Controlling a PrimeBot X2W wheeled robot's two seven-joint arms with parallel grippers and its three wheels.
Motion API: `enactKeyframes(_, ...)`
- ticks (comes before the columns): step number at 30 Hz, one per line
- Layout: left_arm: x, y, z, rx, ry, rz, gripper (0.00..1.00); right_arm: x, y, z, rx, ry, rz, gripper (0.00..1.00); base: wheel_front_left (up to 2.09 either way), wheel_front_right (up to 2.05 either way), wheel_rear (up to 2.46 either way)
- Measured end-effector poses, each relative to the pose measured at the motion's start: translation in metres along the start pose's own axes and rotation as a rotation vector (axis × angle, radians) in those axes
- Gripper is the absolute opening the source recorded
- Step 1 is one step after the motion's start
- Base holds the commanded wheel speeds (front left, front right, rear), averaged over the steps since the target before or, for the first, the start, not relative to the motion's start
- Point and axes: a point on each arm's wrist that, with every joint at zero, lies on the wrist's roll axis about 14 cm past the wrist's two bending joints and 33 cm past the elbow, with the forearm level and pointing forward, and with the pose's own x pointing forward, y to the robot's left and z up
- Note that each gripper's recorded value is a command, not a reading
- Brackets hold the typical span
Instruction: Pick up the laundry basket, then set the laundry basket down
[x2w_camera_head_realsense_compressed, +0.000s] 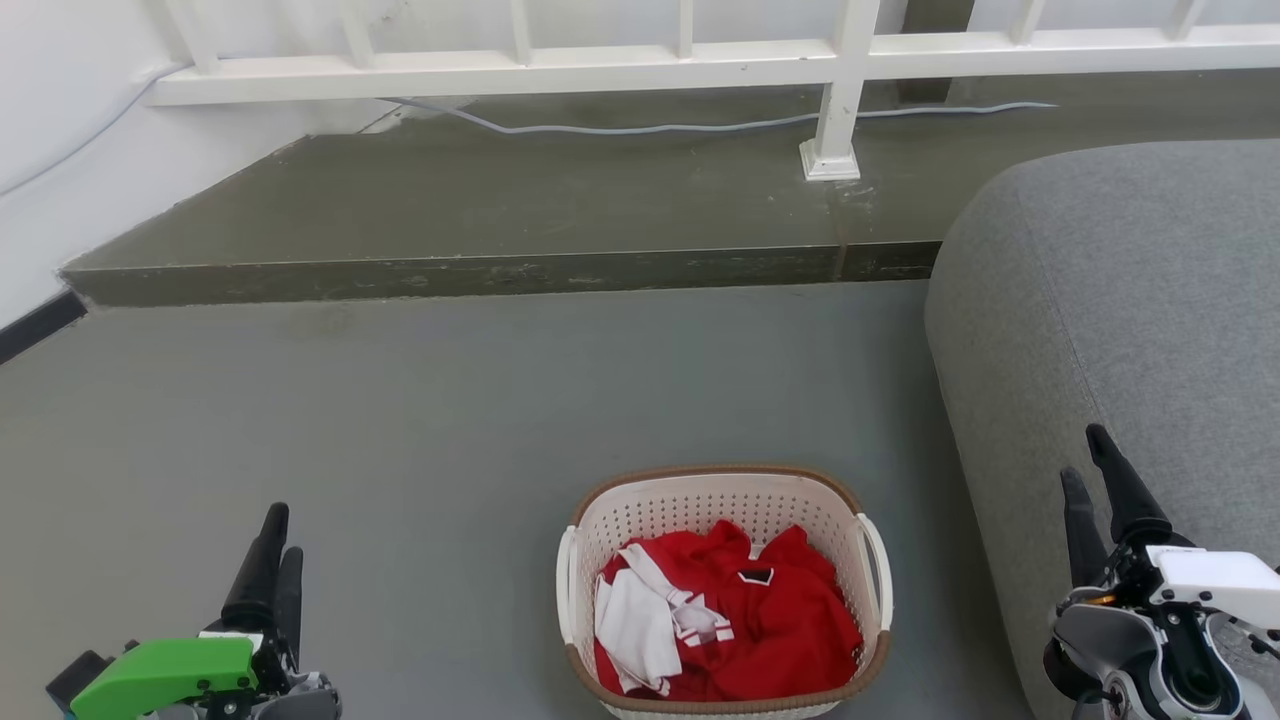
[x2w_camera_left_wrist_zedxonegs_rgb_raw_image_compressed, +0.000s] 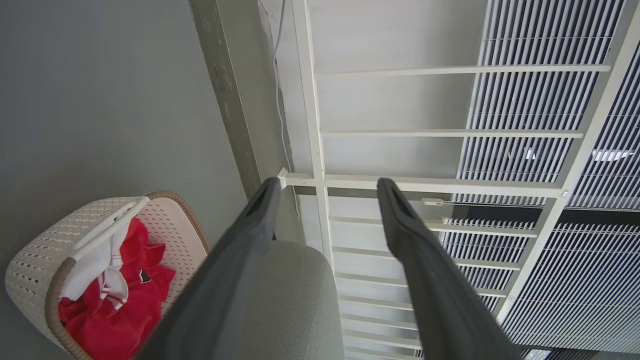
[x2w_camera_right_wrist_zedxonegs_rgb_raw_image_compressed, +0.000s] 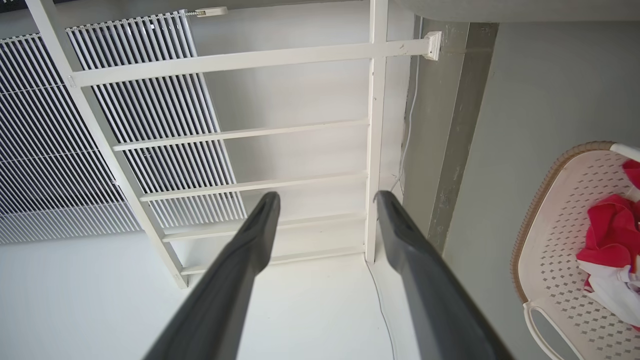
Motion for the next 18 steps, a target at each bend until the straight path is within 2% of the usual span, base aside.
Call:
enactKeyframes(10, 0.003, -0.007, -0.01, 0.08, 0.017, -0.022, 1.0, 0.002, 0.009, -0.002, -0.058, 0.005, 0.025, 1.0, 0.0, 0.0, 0.0)
enactKeyframes(18, 0.005, -0.013, -0.019, 0.184, 0.035, -0.043, 1.0, 0.004, 0.017, -0.004, -0.133, 0.003, 0.046, 1.0, 0.0, 0.0, 0.0)
